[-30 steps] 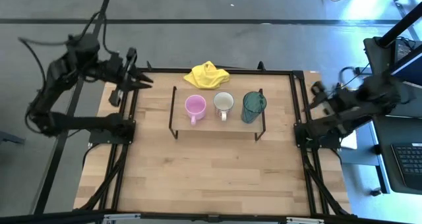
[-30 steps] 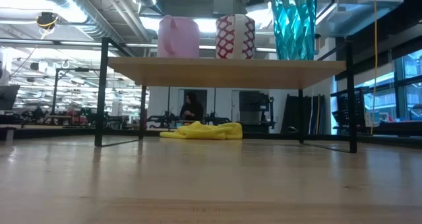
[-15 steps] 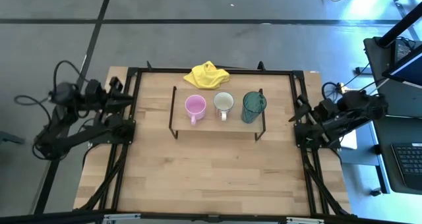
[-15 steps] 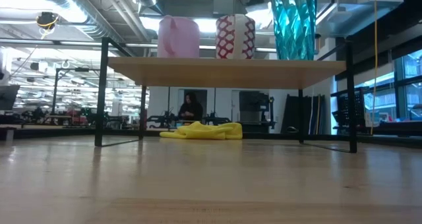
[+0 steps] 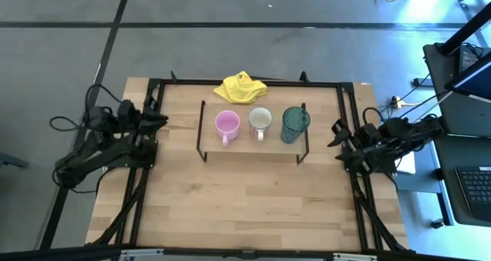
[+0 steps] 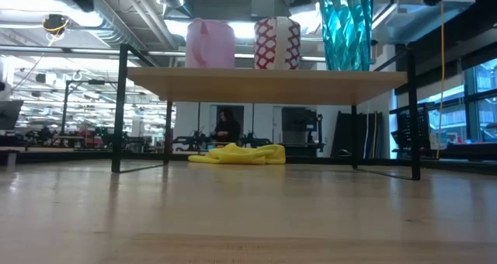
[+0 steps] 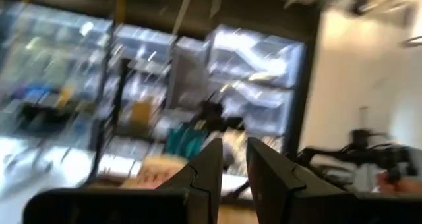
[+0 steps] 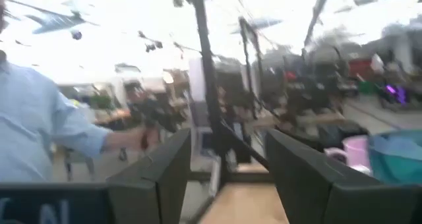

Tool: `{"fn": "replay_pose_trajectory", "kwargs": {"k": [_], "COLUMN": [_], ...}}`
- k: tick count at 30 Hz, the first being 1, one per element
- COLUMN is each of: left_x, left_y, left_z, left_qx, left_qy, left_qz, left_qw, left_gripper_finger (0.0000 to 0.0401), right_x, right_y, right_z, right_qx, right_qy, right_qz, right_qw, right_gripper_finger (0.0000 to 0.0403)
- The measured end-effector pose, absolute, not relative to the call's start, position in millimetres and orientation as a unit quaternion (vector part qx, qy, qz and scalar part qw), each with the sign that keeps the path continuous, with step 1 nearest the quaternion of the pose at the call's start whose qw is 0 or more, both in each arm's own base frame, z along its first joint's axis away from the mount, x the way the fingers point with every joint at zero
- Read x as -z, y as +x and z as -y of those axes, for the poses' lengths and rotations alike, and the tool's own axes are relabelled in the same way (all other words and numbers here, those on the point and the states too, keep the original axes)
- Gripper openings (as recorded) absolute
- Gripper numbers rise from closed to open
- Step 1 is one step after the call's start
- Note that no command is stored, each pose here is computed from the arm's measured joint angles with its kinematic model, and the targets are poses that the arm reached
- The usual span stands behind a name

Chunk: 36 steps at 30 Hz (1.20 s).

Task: Stack small to large cups/mugs on shelf
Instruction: Return to Home Position

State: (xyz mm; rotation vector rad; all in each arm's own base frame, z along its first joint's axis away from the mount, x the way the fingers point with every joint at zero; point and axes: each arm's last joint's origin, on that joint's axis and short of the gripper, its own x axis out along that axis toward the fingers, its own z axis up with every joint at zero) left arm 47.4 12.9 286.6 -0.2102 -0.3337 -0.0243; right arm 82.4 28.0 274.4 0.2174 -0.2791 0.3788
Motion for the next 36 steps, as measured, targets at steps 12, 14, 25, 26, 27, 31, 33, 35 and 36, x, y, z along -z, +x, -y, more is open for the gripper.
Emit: {"fn": "replay_pose_trajectory", "kwargs": {"k": [12, 14, 25, 26, 27, 31, 33, 35, 36], "left_x": [-236, -227, -194, -193, -191, -177, -172, -172, -172], "left_y": [72, 76, 89, 89, 90, 93, 94, 94, 94], "left_z": [-15, -14, -1, 0, 0, 0, 0, 0, 0], "left_qx": [0.148, 0.165, 0.235, 0.237, 0.236, 0.225, 0.213, 0.212, 0.212], "left_qy": [-0.119, -0.131, -0.122, -0.125, -0.131, -0.164, -0.186, -0.183, -0.181], "left_qz": [0.206, 0.193, 0.102, 0.095, 0.084, 0.017, -0.01, -0.008, -0.008], "left_qw": [0.96, 0.958, 0.959, 0.959, 0.959, 0.96, 0.959, 0.96, 0.96], "left_gripper_finger": [0.0064, 0.0064, 0.0064, 0.0064, 0.0064, 0.0064, 0.0064, 0.0064, 0.0064], "right_x": [-216, -215, -208, -207, -206, -197, -193, -190, -188], "right_y": [79, 79, 80, 80, 81, 83, 84, 85, 86], "right_z": [-32, -33, -37, -38, -38, -41, -41, -41, -41], "right_qx": [-0.267, -0.27, -0.317, -0.325, -0.332, -0.352, -0.353, -0.353, -0.353], "right_qy": [0.13, 0.129, 0.063, 0.06, 0.057, 0.054, 0.058, 0.066, 0.068], "right_qz": [0.239, 0.233, 0.209, 0.203, 0.195, 0.146, 0.124, 0.103, 0.092], "right_qw": [0.925, 0.925, 0.923, 0.922, 0.921, 0.923, 0.926, 0.928, 0.929], "right_gripper_finger": [0.0197, 0.0197, 0.0197, 0.0197, 0.0197, 0.0197, 0.0197, 0.0197, 0.0197]}}
